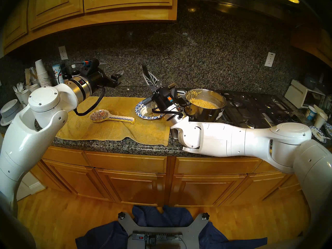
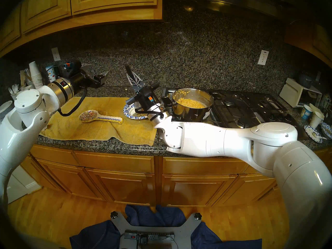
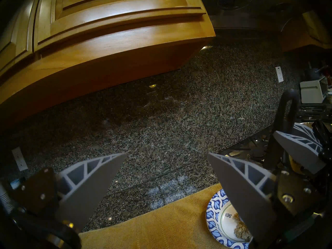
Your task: Scoop oatmeal into bowl
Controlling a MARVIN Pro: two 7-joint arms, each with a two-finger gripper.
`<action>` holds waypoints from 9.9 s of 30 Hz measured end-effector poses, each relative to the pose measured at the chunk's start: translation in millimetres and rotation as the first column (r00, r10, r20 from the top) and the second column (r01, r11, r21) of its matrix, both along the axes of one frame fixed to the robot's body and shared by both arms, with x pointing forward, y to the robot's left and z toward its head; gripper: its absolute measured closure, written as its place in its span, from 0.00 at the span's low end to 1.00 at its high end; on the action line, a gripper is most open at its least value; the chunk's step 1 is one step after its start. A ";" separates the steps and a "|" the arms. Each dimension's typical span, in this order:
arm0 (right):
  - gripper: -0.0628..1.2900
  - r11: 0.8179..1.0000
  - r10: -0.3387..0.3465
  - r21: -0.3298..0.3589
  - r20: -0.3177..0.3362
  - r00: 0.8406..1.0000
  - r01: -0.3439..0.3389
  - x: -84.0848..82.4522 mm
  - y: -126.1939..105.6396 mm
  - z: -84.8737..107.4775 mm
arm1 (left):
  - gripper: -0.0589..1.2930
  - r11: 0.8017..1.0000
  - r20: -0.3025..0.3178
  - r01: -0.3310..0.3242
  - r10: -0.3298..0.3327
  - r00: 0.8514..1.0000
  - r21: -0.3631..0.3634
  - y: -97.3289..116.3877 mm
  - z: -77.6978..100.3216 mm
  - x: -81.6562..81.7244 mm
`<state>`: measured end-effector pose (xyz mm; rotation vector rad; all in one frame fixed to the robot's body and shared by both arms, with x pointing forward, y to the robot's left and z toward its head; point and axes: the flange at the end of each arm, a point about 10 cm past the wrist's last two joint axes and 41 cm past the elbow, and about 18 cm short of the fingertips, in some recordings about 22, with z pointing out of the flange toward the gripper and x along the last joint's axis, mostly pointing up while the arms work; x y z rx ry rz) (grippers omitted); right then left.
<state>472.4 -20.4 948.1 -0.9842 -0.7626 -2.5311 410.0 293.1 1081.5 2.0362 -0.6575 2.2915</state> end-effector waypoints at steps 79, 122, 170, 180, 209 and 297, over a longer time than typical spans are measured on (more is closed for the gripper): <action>0.98 0.772 0.095 0.610 -0.388 0.917 0.178 -8.3 -7.7 104.8 | 0.04 1.000 -0.002 -0.001 0.001 1.000 0.000 0.1 -0.4 -0.1; 0.98 0.619 -0.230 0.654 -0.378 0.897 0.435 11.9 -209.1 119.4 | 0.04 1.000 -0.007 -0.006 0.006 1.000 0.002 0.1 -1.0 -0.3; 0.98 0.880 -0.349 0.224 -0.292 0.890 0.419 -30.8 -212.7 60.3 | 0.04 1.000 -0.003 0.000 0.000 1.000 0.001 -0.5 -0.5 -0.5; 0.98 0.903 -0.338 0.184 -0.252 0.907 0.388 -23.7 -200.2 55.1 | 0.04 1.000 -0.002 0.001 -0.001 1.000 0.001 -0.6 -0.4 -0.6; 0.98 0.934 -0.357 -0.011 -0.088 0.930 0.358 -22.3 -229.9 29.9 | 0.04 1.000 -0.001 0.003 -0.003 1.000 0.001 -0.7 -0.3 -0.6; 0.98 0.324 0.096 0.624 -0.769 0.632 0.711 6.0 -199.9 56.0 | 0.04 1.000 -0.002 0.004 -0.004 1.000 0.002 -0.7 -0.5 -0.7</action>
